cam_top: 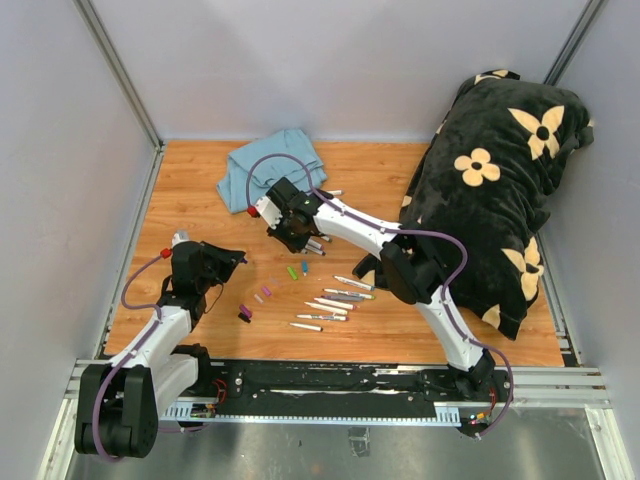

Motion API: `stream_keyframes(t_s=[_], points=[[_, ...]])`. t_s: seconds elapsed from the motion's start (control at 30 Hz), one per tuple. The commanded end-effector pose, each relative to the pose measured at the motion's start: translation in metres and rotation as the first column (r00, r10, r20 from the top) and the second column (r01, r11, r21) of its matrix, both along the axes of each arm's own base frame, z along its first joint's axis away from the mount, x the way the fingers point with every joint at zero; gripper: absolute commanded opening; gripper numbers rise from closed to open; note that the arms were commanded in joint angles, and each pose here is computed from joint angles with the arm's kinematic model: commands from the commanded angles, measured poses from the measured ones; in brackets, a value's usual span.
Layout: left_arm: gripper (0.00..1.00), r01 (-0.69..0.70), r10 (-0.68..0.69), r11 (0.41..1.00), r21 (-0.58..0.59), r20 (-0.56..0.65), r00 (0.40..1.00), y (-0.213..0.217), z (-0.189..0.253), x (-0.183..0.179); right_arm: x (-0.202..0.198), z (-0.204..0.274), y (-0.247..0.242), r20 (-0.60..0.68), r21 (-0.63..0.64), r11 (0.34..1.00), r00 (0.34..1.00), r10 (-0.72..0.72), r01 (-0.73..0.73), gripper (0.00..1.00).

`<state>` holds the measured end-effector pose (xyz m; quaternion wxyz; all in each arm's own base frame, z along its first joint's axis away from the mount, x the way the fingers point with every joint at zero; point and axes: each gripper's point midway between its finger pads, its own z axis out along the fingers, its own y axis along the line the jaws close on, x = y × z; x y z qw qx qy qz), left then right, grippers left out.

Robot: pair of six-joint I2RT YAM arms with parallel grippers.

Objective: Open the pen caps
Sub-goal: Place the pen cap at the center of the board.

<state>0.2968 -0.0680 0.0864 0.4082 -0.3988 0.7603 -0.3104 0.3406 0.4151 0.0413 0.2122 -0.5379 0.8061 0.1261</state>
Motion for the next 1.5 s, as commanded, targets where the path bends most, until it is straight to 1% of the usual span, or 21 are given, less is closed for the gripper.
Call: stream_keyframes(t_s=[0.0,0.33,1.07,1.47], points=[[0.00,0.019,-0.019,1.000,-0.002,0.028,0.999,-0.0026,0.0055,0.0038,-0.0016,0.0244,-0.0047,-0.004,0.036,0.999,1.000,-0.013,0.013,0.13],[0.00,0.035,-0.035,0.999,-0.004,0.025,0.999,-0.0051,0.0055,0.0057,-0.0049,0.0208,-0.0057,-0.030,0.038,0.999,1.000,-0.006,0.007,0.13],[0.00,0.043,-0.043,0.999,-0.009,0.022,0.999,-0.0067,0.0039,0.0065,0.0010,0.0169,-0.0107,-0.017,0.019,1.000,1.000,-0.024,0.025,0.13],[0.00,0.050,-0.050,0.999,-0.011,0.020,0.999,-0.0079,0.0024,0.0065,-0.0013,0.0184,-0.0091,-0.027,0.030,0.999,0.999,-0.016,0.017,0.13]])
